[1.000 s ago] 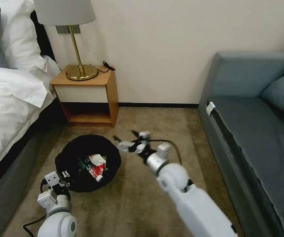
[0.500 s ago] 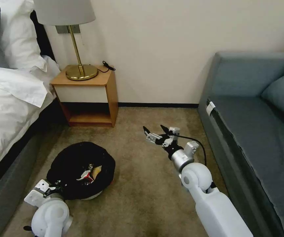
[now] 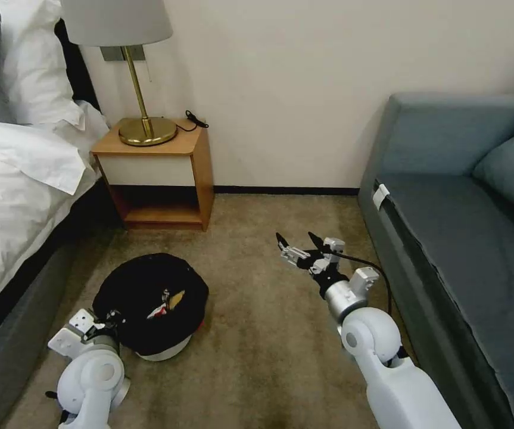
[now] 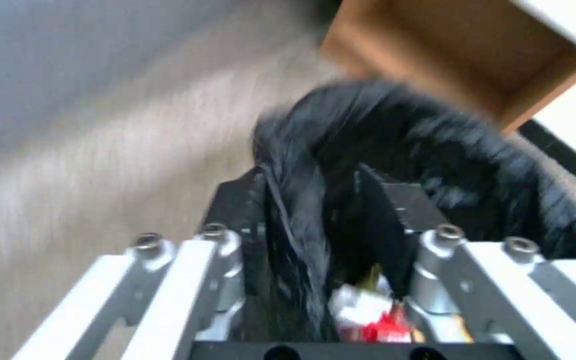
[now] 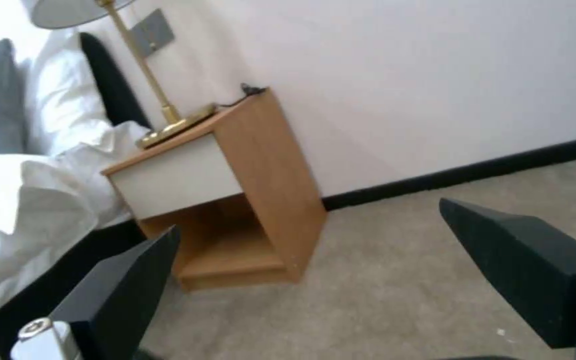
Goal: Pick up the trash bin, then pick up the garbage on the floor and place it into the trash bin.
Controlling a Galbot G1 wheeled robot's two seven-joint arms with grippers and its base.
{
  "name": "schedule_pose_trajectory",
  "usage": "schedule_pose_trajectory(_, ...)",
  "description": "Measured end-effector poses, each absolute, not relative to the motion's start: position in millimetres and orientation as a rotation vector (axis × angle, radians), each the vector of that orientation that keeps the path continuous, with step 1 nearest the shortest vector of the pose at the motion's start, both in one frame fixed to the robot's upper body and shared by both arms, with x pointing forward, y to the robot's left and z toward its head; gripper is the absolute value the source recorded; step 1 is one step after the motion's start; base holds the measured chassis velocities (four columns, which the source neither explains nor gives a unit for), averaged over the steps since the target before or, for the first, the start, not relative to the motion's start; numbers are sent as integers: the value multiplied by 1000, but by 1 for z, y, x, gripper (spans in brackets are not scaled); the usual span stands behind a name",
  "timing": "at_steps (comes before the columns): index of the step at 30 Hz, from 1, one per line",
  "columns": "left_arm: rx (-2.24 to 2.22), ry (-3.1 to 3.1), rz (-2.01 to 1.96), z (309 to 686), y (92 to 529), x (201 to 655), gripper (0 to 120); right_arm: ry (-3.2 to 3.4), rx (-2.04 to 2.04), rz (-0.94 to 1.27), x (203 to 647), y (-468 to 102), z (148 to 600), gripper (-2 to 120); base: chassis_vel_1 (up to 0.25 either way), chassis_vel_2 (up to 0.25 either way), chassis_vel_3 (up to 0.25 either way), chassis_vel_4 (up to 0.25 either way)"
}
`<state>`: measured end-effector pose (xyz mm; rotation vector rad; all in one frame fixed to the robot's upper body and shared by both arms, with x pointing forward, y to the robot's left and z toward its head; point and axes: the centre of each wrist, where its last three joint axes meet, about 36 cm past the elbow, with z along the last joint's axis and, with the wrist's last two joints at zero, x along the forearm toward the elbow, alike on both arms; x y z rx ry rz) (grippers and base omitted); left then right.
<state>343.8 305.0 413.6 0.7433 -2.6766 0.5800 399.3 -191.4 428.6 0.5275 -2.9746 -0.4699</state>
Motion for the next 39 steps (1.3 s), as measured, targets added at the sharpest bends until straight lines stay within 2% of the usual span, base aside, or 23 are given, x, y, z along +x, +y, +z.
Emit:
schedule_pose_trajectory(3,663,-2874,307,417,307,339,58,-2988,441,-450,397,-197,428,100,0,0,0,0)
schedule_pose_trajectory(4,663,-2874,307,417,307,339,58,-2988,441,-450,397,-197,428,100,0,0,0,0)
schedule_pose_trajectory(7,532,-3044,17,419,306,331,70,-2997,326,-440,393,-206,426,100,0,0,0,0)
schedule_pose_trajectory(8,473,-3088,-74,419,304,328,77,-2997,269,-442,390,-209,425,100,0,0,0,0)
schedule_pose_trajectory(12,355,-3166,-238,418,296,320,86,-2984,175,-454,382,-216,426,100,0,0,0,0)
schedule_pose_trajectory(14,197,-3240,-426,412,287,309,97,-2965,99,-469,369,-222,429,100,0,0,0,0)
schedule_pose_trajectory(19,16,-3279,-584,406,270,293,100,-2959,37,-491,346,-225,437,100,0,0,0,0)
schedule_pose_trajectory(30,-8,-3294,-567,409,253,272,100,-2943,-81,-506,305,-205,433,100,0,0,0,0)
schedule_pose_trajectory(39,27,-3285,-541,406,253,266,100,-2925,-96,-537,299,-198,433,100,0,0,0,0)
